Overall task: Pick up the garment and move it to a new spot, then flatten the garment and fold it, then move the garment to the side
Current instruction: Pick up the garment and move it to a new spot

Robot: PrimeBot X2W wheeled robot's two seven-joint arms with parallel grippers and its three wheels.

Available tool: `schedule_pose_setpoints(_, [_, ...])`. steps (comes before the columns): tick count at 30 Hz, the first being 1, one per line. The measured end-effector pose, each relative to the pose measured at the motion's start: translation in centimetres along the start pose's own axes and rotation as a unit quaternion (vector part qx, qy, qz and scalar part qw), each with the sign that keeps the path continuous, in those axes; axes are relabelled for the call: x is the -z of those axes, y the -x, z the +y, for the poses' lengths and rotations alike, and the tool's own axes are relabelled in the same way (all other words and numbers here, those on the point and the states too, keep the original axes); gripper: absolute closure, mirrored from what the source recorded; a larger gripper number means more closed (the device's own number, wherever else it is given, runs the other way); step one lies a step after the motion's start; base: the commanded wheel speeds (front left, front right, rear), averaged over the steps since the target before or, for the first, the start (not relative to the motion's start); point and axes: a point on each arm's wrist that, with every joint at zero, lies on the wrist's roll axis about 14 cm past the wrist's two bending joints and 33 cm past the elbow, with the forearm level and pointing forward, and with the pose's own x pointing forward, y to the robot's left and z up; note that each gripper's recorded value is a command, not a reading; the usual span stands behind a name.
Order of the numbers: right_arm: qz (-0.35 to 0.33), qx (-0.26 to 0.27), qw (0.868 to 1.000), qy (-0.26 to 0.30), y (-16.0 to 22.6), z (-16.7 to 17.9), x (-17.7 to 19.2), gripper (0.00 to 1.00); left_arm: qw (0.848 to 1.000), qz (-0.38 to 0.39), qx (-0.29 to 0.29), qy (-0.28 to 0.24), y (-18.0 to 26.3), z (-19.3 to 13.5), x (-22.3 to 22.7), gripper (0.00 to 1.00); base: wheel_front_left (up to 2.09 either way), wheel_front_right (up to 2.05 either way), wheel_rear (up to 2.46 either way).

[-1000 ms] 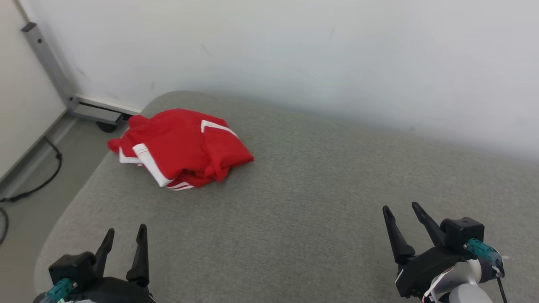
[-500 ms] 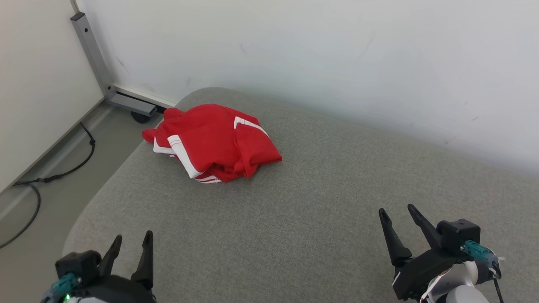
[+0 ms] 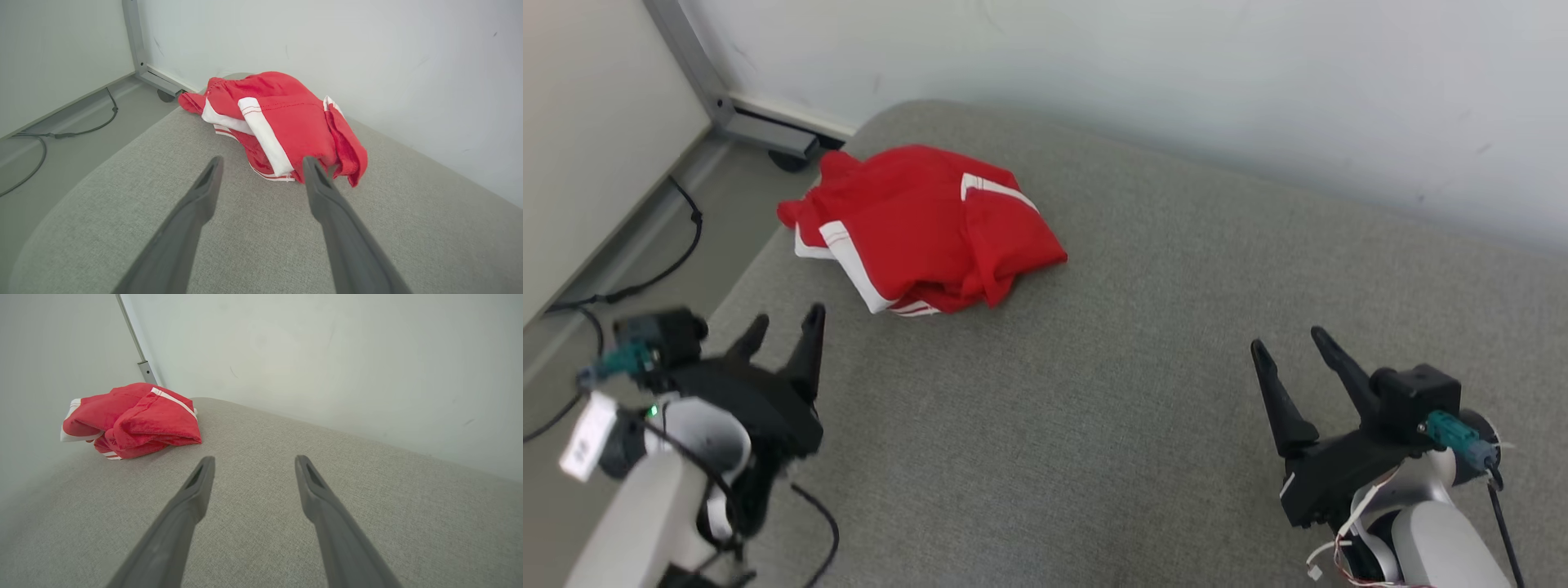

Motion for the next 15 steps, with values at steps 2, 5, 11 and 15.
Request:
schedule_pose_setpoints(2, [0.001,0.001,1.0,0.0,-0.5,-0.4,0.1,0.0,1.0,0.021,0.001,0.001,-1.5,-0.2,-0.4,0.0,0.0,0.0,0.0])
schedule_pose_setpoints(5, [0.002,0.004,1.0,0.0,-1.2,-1.0,0.2,0.0,0.999,0.048,0.007,-0.001,-3.7,-0.8,-1.2,0.0,0.0,0.0,0.0])
schedule_pose_setpoints(11, [0.017,0.02,1.0,-0.004,-2.2,-3.0,1.6,0.0,0.992,0.123,0.018,-0.014,-7.8,-2.7,-0.7,0.0,0.0,0.0,0.0])
schedule_pose_setpoints(15, [0.027,0.029,0.999,-0.013,-2.7,-4.1,2.9,0.0,0.986,0.165,0.016,-0.029,-9.9,-3.3,0.5,0.0,0.0,0.0,0.0])
